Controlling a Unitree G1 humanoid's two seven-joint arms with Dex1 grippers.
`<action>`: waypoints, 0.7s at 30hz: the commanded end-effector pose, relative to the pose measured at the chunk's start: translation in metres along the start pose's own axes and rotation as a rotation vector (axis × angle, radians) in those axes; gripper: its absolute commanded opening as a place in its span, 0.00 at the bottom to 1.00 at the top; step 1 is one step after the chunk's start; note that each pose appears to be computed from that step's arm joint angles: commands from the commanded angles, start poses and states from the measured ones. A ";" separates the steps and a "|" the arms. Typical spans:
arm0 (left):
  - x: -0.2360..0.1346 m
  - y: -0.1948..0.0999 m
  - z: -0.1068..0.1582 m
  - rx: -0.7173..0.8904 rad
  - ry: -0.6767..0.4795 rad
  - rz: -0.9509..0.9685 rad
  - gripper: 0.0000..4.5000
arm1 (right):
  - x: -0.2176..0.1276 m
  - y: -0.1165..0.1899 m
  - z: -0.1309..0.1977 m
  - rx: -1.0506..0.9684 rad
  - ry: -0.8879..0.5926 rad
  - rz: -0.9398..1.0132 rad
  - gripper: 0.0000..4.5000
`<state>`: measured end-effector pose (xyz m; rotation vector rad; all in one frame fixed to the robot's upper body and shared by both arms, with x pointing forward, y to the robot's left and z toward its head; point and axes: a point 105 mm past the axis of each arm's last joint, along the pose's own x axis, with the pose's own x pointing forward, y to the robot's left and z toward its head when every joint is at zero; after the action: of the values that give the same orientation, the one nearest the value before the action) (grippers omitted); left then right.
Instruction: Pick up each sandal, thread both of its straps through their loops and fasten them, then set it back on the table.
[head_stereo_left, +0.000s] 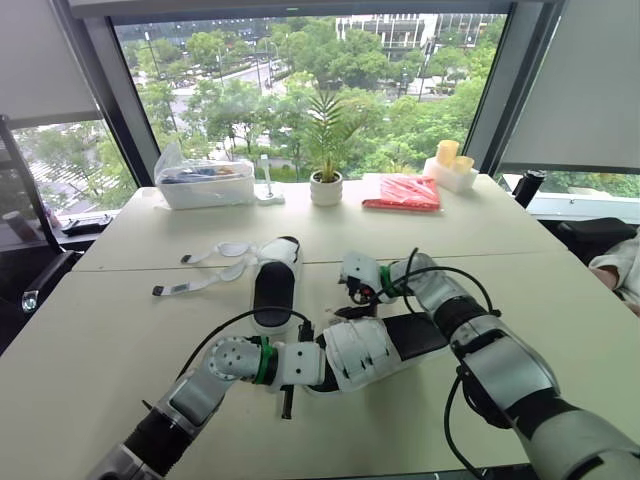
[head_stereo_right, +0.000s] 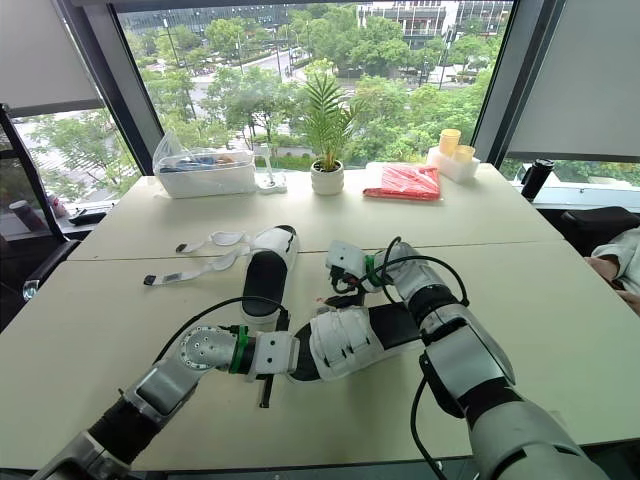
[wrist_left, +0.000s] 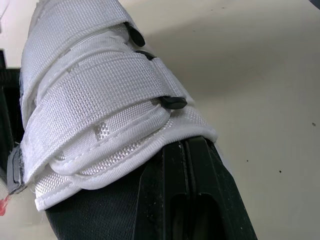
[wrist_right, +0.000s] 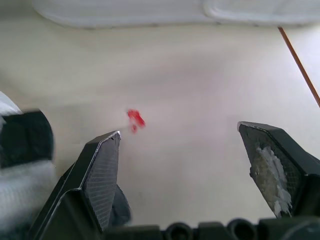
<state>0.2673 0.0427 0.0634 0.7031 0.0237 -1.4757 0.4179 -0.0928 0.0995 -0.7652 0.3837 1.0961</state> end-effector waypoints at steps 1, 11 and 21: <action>0.011 -0.054 -0.051 -0.154 0.194 -0.169 0.00 | -0.022 -0.030 0.024 0.020 -0.097 -0.121 0.90; 0.005 -0.034 -0.054 -0.128 0.189 -0.142 0.00 | -0.081 -0.062 0.042 0.003 -0.241 -0.270 0.90; -0.028 0.002 -0.041 -0.207 0.086 0.040 0.00 | -0.122 -0.032 0.007 -0.296 -0.206 -0.413 0.90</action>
<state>0.2779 0.0569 0.0682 0.5948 0.0428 -1.4455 0.3989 -0.1771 0.1716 -0.8621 0.0002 0.8521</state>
